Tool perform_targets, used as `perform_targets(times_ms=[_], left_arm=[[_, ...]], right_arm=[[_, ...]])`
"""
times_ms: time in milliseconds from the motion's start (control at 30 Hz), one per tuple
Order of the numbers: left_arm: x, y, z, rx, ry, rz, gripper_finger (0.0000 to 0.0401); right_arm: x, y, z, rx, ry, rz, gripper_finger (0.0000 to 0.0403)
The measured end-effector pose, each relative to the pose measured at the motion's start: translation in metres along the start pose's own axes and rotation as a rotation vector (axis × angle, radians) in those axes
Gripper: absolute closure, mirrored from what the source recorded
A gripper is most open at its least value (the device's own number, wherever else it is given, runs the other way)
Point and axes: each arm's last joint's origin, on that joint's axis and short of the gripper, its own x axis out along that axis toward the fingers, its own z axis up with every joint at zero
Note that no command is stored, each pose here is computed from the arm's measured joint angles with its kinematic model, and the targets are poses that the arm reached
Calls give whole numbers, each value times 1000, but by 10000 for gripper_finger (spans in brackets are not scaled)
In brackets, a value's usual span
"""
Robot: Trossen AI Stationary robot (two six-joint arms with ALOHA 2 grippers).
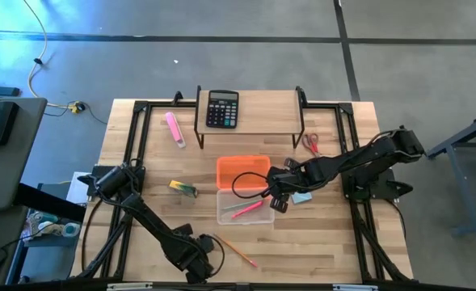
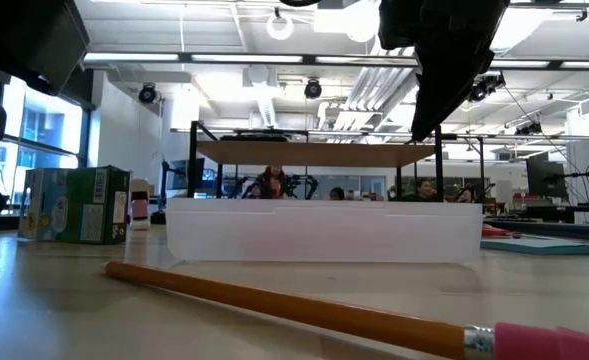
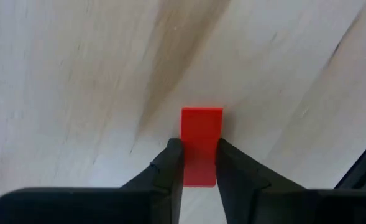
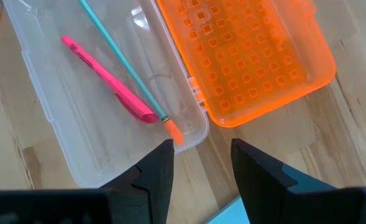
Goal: Pack school essentials
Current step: Put the red eraser into the orange supply box
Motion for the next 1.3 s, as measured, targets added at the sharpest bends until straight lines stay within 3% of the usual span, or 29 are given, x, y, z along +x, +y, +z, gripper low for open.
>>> perform_targets(times_ms=[800,1033,1300], left_arm=[[-17,5,10,-8,-83,-40,343],[-34,5,34,17,-144,-68,343],[-68,23,84,67,-282,-17,342]], right_arm=[[-9,-4,0,30,-13,5,254],[-31,-16,3,110,-76,34,254],[-60,-37,4,205,-183,15,254]])
